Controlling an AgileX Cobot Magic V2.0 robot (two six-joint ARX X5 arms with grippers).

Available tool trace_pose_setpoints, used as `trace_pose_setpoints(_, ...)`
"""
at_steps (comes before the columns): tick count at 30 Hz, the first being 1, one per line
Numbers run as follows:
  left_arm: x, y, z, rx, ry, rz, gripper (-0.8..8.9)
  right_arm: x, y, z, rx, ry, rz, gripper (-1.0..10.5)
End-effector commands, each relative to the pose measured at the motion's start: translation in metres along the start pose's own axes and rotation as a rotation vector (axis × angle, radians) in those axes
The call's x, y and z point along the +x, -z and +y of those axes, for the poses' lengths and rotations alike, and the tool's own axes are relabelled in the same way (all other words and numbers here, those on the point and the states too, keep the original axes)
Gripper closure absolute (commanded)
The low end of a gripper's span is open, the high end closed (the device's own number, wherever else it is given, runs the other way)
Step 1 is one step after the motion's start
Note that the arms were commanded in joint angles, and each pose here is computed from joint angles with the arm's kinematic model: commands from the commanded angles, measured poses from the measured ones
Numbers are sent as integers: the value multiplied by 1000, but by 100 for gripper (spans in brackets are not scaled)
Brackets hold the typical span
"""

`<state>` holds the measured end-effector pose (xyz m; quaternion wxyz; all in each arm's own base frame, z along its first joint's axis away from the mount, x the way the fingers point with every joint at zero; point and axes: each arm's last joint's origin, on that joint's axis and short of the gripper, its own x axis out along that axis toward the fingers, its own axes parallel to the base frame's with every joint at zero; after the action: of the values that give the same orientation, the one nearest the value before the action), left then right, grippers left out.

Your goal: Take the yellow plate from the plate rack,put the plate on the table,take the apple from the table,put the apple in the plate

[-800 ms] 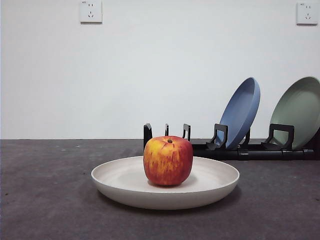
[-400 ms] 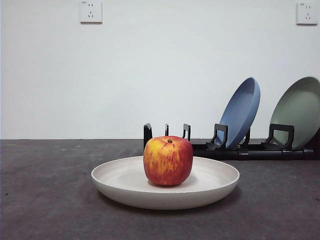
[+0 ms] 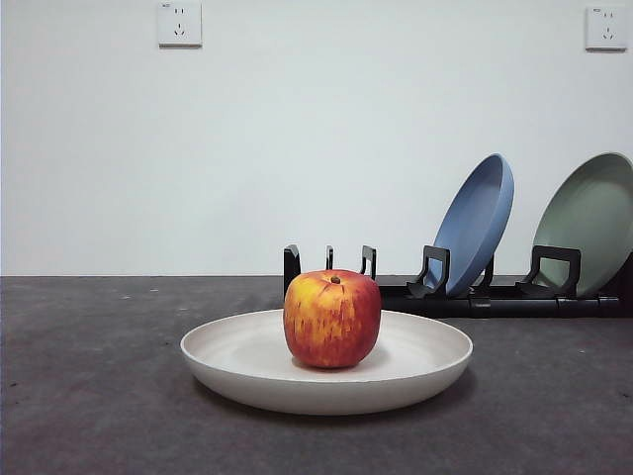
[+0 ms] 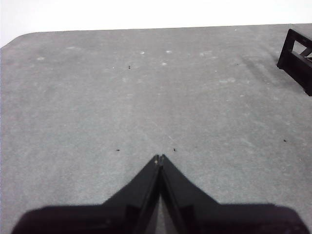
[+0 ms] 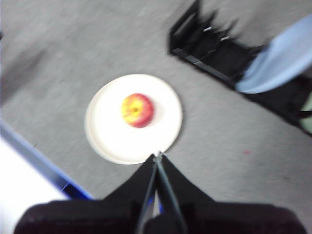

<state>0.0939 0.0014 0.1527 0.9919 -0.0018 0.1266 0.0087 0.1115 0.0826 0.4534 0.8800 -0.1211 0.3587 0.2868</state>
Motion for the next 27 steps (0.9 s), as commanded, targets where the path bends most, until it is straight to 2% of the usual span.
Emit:
trace_pose_setpoints(1, 2, 4, 0, -10, 2, 11, 816, -24, 8, -8, 15, 22, -122, 946)
trace_pose_setpoints(4, 2, 4, 0, -10, 2, 15, 816, -53, 16, -15, 65, 29, -325, 946)
trace_pose_setpoints(7, 2, 4, 0, -10, 2, 21, 816, -75, 33, -18, 73, 155, -472, 946)
trace_pose_setpoints(12, 2, 4, 0, -10, 2, 26, 816, -81, 74, -12, 2, 372, -599, 946)
trace_pose_setpoints(17, 2, 4, 0, -10, 2, 26, 816, -37, 120, -13, 8, 451, -629, 946)
trace_pose_setpoints(27, 2, 4, 0, -10, 1, 26, 816, 83, 187, -39, 81, 441, -706, 946)
